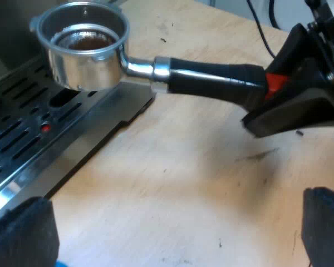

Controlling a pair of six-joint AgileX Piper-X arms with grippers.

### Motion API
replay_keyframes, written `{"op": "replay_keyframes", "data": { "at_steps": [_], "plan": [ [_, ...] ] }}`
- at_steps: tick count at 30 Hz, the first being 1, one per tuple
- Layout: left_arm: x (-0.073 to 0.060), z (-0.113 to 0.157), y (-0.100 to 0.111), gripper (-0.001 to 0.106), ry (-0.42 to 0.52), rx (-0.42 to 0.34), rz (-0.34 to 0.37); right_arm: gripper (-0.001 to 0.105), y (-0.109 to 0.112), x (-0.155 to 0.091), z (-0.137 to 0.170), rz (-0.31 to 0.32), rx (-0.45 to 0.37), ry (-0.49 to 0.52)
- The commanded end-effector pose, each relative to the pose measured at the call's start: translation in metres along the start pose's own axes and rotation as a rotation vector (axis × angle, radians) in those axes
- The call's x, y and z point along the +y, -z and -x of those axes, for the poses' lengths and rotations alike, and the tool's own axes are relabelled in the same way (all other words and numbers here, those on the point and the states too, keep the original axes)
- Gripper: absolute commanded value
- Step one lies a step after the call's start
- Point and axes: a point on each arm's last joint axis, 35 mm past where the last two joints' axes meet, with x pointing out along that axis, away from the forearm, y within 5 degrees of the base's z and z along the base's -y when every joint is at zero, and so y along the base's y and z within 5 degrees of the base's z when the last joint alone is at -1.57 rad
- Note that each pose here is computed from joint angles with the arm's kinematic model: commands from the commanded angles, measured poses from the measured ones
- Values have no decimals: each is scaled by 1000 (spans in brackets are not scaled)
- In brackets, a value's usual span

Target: Grind coffee beans and then tamp

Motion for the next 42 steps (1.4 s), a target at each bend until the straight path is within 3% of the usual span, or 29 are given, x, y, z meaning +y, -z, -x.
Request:
{"op": "replay_keyframes", "data": {
  "at_steps": [1,6,12,16,23,27,33,36,39,42],
  "plan": [
    [-6,10,-2,89,-21,-12,5,0,-6,-3,8,28,-41,-16],
    [-16,29,7,89,-29,-17,3,0,-5,-4,14,163,-38,-121],
    [-23,44,13,89,-65,-84,-21,0,0,-2,14,263,-26,-208],
    [-22,45,13,89,-87,-89,-9,0,11,0,7,324,-4,-234],
    [-22,45,13,89,-87,-89,-7,0,33,-7,-20,272,1,-253],
    [-22,45,13,89,-87,-89,-7,0,45,-11,-30,275,3,-248],
    [-22,45,13,89,-87,-89,-7,0,76,-12,-42,283,85,-264],
    [-22,45,13,89,-87,-89,-7,0,82,-12,-44,269,106,-260],
    [-22,45,13,89,-87,-89,-7,0,92,-13,-47,210,135,-255],
    [-22,45,13,89,-87,-89,-4,0,93,-13,-48,206,130,-252]
  ]
}}
